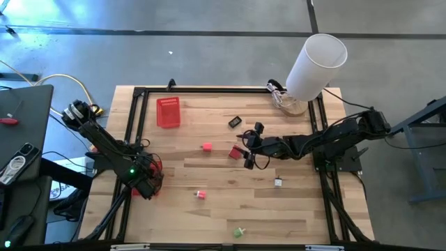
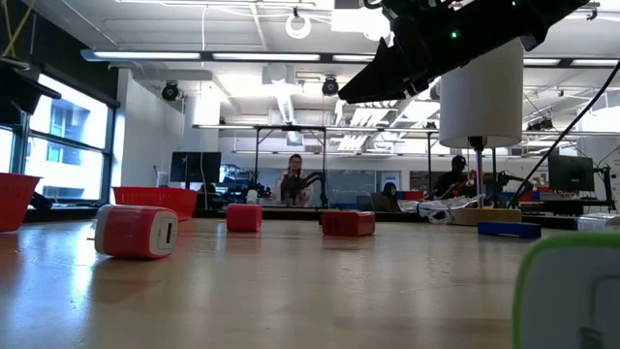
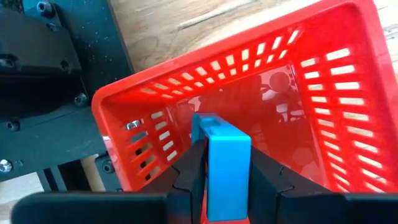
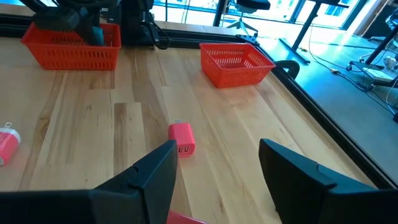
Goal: Pick & Place Office items
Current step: Put the light blue digital clock into the bottom red bin
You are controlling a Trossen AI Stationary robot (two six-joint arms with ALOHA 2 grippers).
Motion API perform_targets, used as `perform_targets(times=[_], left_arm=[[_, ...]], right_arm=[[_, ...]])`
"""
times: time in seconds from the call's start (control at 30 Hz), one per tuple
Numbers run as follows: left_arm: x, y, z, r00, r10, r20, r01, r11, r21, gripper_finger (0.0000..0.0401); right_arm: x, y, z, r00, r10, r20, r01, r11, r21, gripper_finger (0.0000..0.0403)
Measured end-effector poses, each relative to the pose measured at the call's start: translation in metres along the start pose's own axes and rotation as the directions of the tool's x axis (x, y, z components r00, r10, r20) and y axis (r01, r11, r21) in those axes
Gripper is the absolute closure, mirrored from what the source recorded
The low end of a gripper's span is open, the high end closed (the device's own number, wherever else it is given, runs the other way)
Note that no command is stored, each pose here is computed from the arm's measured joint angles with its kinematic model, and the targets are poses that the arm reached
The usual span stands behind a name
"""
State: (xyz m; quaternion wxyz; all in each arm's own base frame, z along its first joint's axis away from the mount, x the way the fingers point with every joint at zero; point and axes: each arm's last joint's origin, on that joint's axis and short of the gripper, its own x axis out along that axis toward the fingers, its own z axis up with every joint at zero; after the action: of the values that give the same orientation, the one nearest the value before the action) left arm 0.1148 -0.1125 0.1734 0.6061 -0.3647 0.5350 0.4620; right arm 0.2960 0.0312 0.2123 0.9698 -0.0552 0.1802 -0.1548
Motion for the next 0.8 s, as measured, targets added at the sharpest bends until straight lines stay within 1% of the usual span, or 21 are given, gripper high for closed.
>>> perform_targets(times=[0.37,0.5,0.8], left_arm=[[-0.0005,-0.0006,0.0,1.0,-0.008,0.003,0.009,1.0,-0.009,0.032],[-0.0007,-0.0023,-0.0009,1.0,-0.026,-0.006,0.026,1.0,0.003,0.032],[-0.0007,-0.002,-0.0013,1.0,-0.017,-0.021,0.017,1.0,-0.01,0.0319]], right_arm=[[0.0,-0.0001,0.0,1.0,0.0,0.0,0.0,1.0,0.0,0.0188],[0.0,-0.0001,0.0,1.0,0.0,0.0,0.0,1.0,0.0,0.0188],[0.0,0.0,0.0,1.0,0.003,0.0,-0.003,1.0,0.0,0.0188]])
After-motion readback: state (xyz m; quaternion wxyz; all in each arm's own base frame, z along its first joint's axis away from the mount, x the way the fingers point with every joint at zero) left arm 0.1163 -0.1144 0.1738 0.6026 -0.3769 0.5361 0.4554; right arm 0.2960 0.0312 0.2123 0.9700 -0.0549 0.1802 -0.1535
